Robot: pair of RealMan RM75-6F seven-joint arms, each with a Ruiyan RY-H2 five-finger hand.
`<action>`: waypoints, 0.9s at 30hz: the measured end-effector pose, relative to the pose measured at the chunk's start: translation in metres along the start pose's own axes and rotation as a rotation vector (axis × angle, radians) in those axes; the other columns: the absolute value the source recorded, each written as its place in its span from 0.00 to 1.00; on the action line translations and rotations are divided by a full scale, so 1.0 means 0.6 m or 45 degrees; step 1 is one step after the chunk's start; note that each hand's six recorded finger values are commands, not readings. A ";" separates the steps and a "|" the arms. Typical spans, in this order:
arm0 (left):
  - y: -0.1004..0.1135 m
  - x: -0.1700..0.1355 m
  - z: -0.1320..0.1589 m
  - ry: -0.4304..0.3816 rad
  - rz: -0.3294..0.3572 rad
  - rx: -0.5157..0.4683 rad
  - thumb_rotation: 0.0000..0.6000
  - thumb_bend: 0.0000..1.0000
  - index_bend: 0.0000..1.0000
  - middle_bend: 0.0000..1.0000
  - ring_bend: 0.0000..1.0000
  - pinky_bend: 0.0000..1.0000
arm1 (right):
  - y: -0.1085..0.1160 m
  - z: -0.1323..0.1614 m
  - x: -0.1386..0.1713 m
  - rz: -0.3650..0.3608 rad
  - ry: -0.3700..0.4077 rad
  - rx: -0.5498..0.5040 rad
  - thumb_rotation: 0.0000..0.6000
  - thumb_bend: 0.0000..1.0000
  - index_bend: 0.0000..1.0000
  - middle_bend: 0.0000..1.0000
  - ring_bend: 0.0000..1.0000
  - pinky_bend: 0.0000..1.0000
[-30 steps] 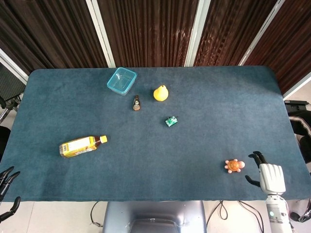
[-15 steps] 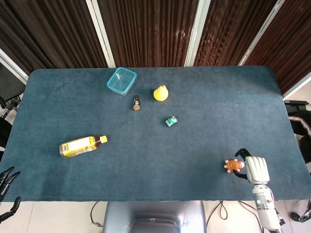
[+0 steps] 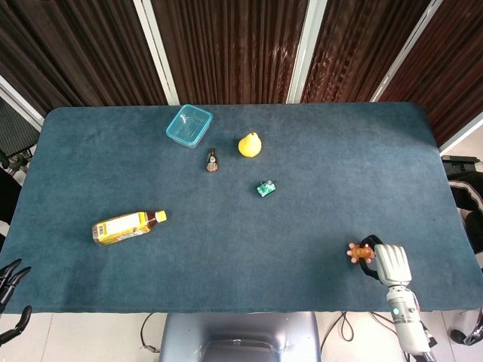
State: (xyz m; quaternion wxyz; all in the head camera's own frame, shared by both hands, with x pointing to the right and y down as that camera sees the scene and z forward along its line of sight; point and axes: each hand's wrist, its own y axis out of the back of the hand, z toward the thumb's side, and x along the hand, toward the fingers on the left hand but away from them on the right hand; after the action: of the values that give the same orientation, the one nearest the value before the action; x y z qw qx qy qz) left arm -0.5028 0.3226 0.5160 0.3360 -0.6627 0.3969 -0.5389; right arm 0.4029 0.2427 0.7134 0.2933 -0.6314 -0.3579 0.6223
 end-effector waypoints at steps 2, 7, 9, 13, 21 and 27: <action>0.000 0.000 0.000 -0.001 0.000 -0.001 1.00 0.47 0.11 0.00 0.08 0.38 | -0.002 -0.001 0.000 0.003 -0.006 0.002 1.00 0.57 0.66 0.53 1.00 1.00; 0.001 0.000 -0.001 0.000 0.000 -0.004 1.00 0.47 0.11 0.00 0.08 0.38 | 0.001 -0.002 -0.001 -0.024 -0.007 0.010 1.00 1.00 0.83 0.67 1.00 1.00; 0.001 0.000 -0.002 0.001 0.001 -0.005 1.00 0.47 0.11 0.00 0.08 0.38 | 0.004 -0.001 -0.001 -0.048 -0.001 0.012 1.00 1.00 0.86 0.71 1.00 1.00; 0.001 0.000 -0.002 0.001 -0.001 -0.007 1.00 0.47 0.11 0.00 0.08 0.38 | 0.007 0.002 0.000 -0.077 0.015 0.004 1.00 1.00 0.86 0.73 1.00 1.00; 0.001 0.000 -0.002 0.002 -0.002 -0.006 1.00 0.47 0.11 0.00 0.08 0.38 | 0.019 0.005 0.003 -0.147 0.039 0.031 1.00 1.00 0.86 0.73 1.00 1.00; 0.001 0.000 -0.001 0.000 -0.002 -0.005 1.00 0.47 0.10 0.00 0.08 0.38 | 0.027 0.006 0.009 -0.192 0.095 0.062 1.00 0.72 0.44 0.48 1.00 1.00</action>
State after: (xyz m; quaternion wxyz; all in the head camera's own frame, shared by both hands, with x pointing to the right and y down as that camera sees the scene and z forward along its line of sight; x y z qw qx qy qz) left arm -0.5036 0.3222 0.5160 0.3343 -0.6636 0.3973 -0.5386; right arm 0.4007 0.2373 0.6969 0.3678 -0.6180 -0.3781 0.5830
